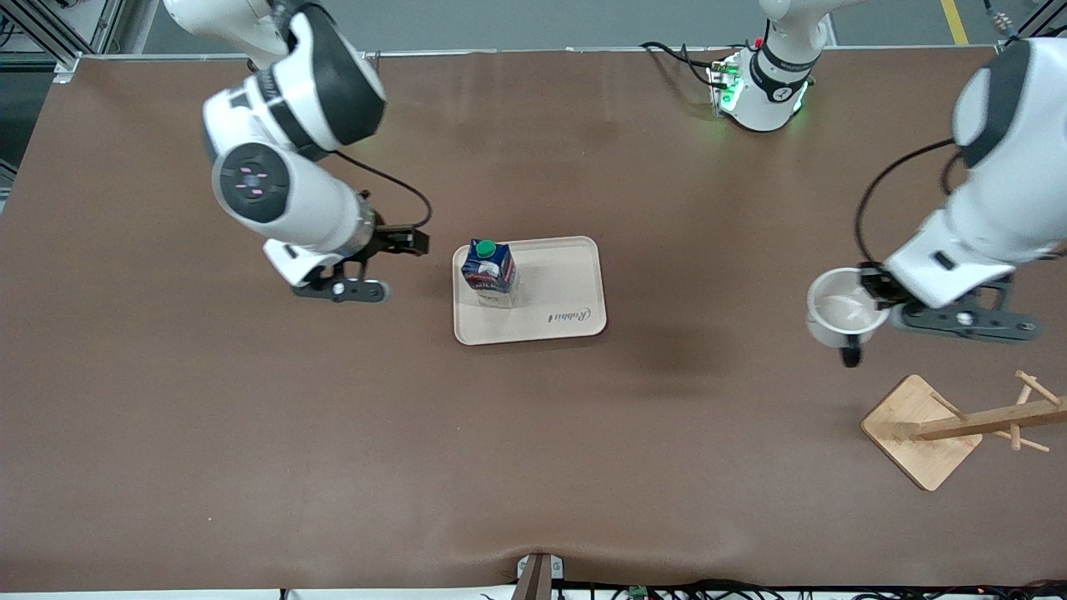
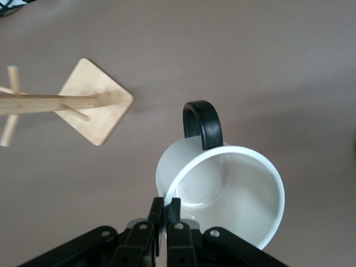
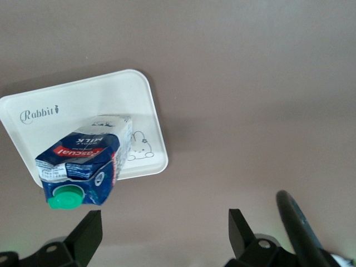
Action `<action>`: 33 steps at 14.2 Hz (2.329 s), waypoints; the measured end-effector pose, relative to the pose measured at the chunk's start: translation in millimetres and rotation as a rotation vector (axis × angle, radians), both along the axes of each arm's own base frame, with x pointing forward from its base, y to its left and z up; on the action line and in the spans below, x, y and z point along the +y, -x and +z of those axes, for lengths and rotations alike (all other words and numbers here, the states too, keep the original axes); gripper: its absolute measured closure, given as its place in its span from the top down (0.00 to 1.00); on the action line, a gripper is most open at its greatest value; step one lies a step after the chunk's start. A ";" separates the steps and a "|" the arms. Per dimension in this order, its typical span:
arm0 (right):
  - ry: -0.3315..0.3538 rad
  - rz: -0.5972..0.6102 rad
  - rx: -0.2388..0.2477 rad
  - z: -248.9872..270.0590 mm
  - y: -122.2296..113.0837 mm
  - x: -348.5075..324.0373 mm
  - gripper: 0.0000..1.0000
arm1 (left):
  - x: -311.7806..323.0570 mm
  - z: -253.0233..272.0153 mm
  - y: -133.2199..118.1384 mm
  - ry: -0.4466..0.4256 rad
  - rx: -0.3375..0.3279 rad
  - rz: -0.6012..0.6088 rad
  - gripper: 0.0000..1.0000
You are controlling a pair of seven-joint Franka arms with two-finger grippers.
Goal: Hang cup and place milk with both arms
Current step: 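Grasp the milk carton with the right gripper while the left carries the mug, then carry the milk away from the tray while the left gripper hangs the mug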
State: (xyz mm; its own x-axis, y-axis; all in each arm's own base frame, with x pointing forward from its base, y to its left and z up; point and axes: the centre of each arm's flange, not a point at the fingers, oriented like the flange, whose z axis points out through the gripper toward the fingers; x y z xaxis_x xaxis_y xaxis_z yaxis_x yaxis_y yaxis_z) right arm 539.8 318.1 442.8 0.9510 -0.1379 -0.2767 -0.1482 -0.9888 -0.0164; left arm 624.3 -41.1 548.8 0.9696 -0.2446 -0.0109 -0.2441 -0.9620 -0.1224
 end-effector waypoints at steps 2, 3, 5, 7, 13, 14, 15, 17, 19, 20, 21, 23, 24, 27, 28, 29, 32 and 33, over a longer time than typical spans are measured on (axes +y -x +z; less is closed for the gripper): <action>0.015 -0.076 -0.015 -16.6 6.9 29.8 1.00 | 50.0 1.4 -4.3 0.000 -0.008 -0.055 0.06; 0.022 -0.118 -0.027 -24.0 10.3 44.1 1.00 | 69.3 2.4 -5.6 0.005 -0.019 -0.072 0.06; 0.027 -0.179 -0.052 -37.7 16.7 67.8 1.00 | 97.4 3.4 -5.0 0.066 -0.032 -0.067 0.06; 0.013 -0.231 -0.087 -44.2 18.6 83.7 1.00 | 130.6 3.1 -1.1 0.132 -0.037 -0.085 0.06; 0.017 -0.237 -0.104 -82.2 40.3 116.1 1.00 | 179.1 6.1 1.1 0.177 -0.104 -0.096 0.06; 0.016 -0.241 -0.110 -89.4 45.4 122.1 0.93 | 179.0 6.7 0.2 0.180 -0.112 -0.095 0.06; 0.022 -0.247 -0.105 -93.0 48.4 124.2 0.81 | 181.5 6.7 -0.6 0.179 -0.121 -0.092 0.06; 0.047 -0.256 -0.078 -86.8 45.6 117.5 0.64 | 190.9 4.2 -3.6 0.178 -0.146 -0.081 0.06; 0.082 -0.242 -0.033 -77.0 38.8 102.2 0.64 | 200.2 -1.7 -9.0 0.184 -0.165 -0.072 0.06; 0.088 -0.241 -0.019 -67.4 29.9 91.2 0.64 | 203.7 -5.1 -11.9 0.190 -0.167 -0.070 0.06; 0.092 -0.244 -0.003 -53.8 18.0 77.0 0.64 | 206.6 -8.3 -14.6 0.196 -0.168 -0.068 0.06; 0.088 -0.225 0.031 -20.8 -8.0 38.4 0.63 | 215.0 -16.4 -17.5 0.209 -0.164 -0.066 0.06; 0.085 -0.203 0.053 -7.2 -18.9 13.8 0.58 | 222.2 -20.7 -17.7 0.222 -0.165 -0.065 0.06; 0.059 -0.145 0.141 20.1 -43.8 -87.9 0.55 | 244.5 -32.0 -16.4 0.251 -0.169 -0.066 0.06; 0.043 -0.141 0.151 27.7 -51.4 -128.7 0.55 | 248.0 -34.9 -16.7 0.254 -0.168 -0.064 0.06; 0.030 -0.133 0.148 33.5 -57.9 -168.4 0.55 | 249.2 -37.1 -17.7 0.257 -0.168 -0.063 0.07; 0.019 -0.154 0.146 35.4 -64.4 -265.2 0.55 | 244.4 -36.8 -20.9 0.262 -0.177 -0.045 0.31; 0.040 -0.167 0.156 29.7 -63.2 -289.3 0.55 | 240.4 -35.0 -22.4 0.266 -0.180 -0.022 0.43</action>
